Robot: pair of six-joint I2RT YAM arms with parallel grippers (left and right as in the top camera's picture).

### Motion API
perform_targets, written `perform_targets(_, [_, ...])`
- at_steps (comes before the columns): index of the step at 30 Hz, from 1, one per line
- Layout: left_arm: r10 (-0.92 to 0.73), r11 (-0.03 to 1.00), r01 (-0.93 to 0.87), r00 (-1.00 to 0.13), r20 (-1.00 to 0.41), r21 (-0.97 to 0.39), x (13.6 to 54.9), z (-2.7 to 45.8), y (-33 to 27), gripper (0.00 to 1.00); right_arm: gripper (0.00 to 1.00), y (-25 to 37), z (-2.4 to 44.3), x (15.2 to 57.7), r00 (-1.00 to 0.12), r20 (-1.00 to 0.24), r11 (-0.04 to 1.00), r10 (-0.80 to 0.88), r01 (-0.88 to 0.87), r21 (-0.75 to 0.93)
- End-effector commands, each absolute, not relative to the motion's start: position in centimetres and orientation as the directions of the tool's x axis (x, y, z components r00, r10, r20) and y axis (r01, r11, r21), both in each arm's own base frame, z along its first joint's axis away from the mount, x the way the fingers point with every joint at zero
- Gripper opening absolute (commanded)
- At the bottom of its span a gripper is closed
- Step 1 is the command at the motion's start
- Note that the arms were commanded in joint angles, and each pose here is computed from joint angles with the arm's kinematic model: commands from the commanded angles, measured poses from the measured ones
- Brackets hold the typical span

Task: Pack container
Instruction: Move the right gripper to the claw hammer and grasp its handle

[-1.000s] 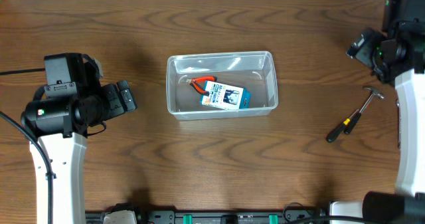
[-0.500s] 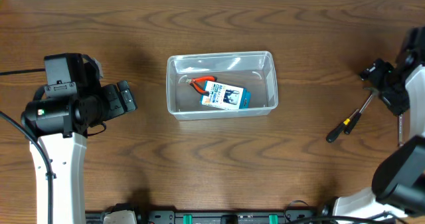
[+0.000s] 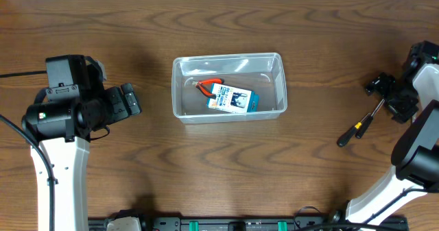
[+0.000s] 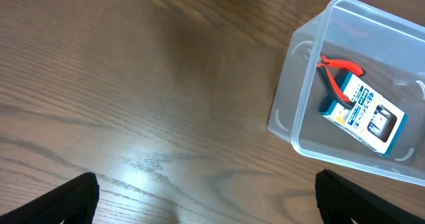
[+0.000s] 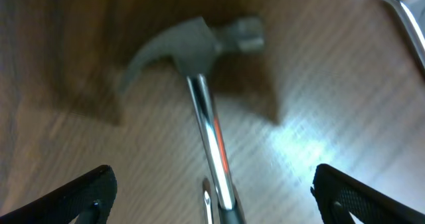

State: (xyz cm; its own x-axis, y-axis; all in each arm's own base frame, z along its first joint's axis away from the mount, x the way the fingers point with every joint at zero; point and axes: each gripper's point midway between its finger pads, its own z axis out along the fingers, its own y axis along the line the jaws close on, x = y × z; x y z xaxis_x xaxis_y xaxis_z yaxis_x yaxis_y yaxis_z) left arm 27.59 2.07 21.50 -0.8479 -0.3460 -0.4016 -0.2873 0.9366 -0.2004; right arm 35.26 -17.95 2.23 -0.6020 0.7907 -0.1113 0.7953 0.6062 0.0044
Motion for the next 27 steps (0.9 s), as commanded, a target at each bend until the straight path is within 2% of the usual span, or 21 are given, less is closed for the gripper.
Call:
perform_targets(1, [-0.331, 0.943, -0.278, -0.848, -0.414, -0.184, 27.8, 21.9, 2.4, 0.96, 0.96, -18.3, 1.6, 35.8, -0.643, -0.125, 0.648, 0.756, 0.762, 0.003])
perform_targets(6, [-0.331, 0.943, -0.279, -0.848, -0.414, -0.184, 27.8, 21.9, 2.4, 0.96, 0.95, -18.8, 1.2, 36.7, -0.674, -0.159, 0.684, 0.721, 0.73, 0.007])
perform_targets(22, [-0.331, 0.943, -0.279, -0.848, -0.414, -0.184, 27.8, 21.9, 2.4, 0.96, 0.94, -18.4, -0.3, 35.9, -0.726, -0.121, 0.73, 0.677, 0.684, -0.017])
perform_targets(27, [-0.332, 0.943, -0.279, -0.848, -0.414, -0.184, 27.8, 21.9, 2.4, 0.96, 0.88, -18.3, -0.7, 35.8, -0.737, -0.112, 0.74, 0.666, 0.672, -0.022])
